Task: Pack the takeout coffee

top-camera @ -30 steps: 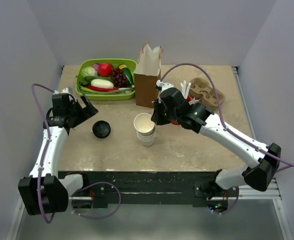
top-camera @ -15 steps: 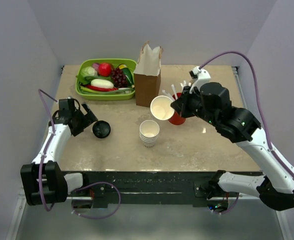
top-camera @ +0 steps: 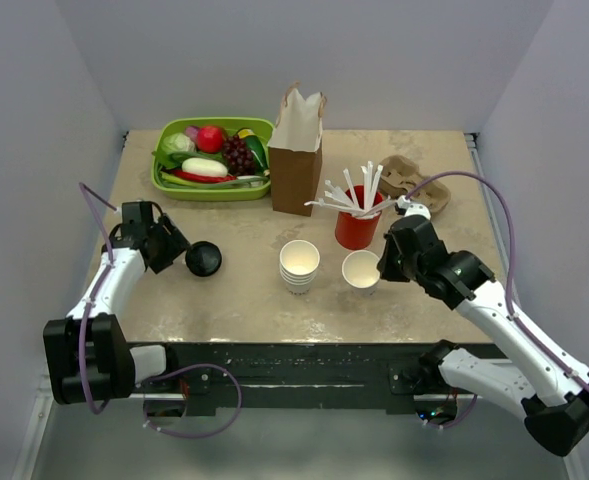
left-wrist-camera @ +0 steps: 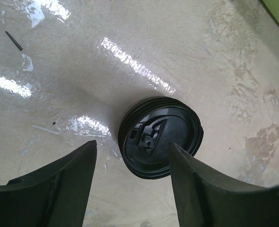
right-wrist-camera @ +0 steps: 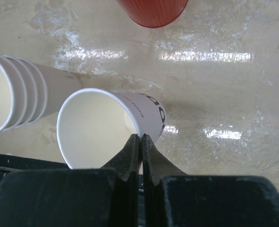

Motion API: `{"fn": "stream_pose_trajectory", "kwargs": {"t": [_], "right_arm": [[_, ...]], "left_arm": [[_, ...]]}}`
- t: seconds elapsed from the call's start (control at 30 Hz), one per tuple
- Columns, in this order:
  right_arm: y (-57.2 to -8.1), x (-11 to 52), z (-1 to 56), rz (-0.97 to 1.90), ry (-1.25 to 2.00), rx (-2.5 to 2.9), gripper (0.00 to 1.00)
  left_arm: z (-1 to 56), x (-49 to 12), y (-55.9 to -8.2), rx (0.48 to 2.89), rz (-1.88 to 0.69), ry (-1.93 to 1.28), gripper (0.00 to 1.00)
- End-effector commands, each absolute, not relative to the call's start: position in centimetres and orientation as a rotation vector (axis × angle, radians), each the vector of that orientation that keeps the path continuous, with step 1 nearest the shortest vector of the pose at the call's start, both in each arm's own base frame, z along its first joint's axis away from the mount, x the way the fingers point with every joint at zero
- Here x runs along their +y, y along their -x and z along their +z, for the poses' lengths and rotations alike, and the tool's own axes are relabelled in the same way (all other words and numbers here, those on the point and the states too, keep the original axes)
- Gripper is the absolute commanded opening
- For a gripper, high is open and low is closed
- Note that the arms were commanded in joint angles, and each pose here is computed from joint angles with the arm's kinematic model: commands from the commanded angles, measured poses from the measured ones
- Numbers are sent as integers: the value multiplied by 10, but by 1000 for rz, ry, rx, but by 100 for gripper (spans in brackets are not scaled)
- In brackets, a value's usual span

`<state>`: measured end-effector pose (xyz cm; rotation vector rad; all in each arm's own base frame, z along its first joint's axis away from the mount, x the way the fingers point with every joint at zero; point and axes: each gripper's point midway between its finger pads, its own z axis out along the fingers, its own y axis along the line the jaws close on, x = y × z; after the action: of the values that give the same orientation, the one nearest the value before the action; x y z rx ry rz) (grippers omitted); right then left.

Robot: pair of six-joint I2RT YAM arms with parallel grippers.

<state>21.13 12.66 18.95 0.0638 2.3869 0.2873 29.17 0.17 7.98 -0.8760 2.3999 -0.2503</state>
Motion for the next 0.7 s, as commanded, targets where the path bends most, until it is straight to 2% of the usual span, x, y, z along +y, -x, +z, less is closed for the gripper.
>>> {"fn": "stream_pose_trajectory", "kwargs": {"t": [0.0,0.17,0.3,0.67], "right_arm": [[-237,140,201,389,-183,2249,0],[-248,149,178,396,-198,2270,0],[-254,153,164,401,-213,2286,0],[-263,147,149,326,-244,2317,1]], "left_arm": [[84,0,-301,2373,-258,853,64],[80,-1,-300,2390,-255,855,54],[69,-2,-297,2425,-242,864,40],[60,1,-295,2452,-190,884,26]]}}
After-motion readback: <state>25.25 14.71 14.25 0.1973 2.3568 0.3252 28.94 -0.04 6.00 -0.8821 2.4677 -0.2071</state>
